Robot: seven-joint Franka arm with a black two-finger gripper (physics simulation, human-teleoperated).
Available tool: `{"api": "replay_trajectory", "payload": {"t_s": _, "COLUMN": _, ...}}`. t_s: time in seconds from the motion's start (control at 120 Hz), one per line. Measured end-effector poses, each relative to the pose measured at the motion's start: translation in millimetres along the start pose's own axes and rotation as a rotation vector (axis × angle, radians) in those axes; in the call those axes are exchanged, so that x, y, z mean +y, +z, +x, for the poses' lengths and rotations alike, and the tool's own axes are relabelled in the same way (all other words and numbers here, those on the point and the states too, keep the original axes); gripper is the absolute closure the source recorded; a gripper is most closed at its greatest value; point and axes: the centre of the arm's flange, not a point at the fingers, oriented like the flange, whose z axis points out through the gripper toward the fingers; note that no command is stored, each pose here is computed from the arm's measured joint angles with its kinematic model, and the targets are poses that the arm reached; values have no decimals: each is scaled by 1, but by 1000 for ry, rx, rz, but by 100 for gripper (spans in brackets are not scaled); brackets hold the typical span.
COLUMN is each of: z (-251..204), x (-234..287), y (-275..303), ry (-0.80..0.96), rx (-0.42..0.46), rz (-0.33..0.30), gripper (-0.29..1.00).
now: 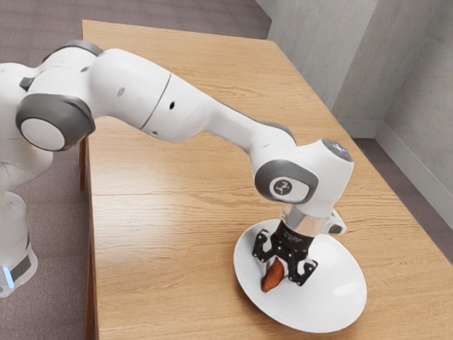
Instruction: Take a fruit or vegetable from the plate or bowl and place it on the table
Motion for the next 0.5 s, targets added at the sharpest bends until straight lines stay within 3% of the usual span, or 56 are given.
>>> {"api": "replay_trajectory", "payload": {"t_s": 0.283, "z": 35, "x": -25, "y": -66, "ry": -34, "rx": 43, "rz": -89, "gripper": 52}}
{"api": "replay_trajectory", "payload": {"t_s": 0.5, "z": 135, "x": -90, "y": -133, "ry": -154, "rx": 100, "rz": -151, "gripper": 52}}
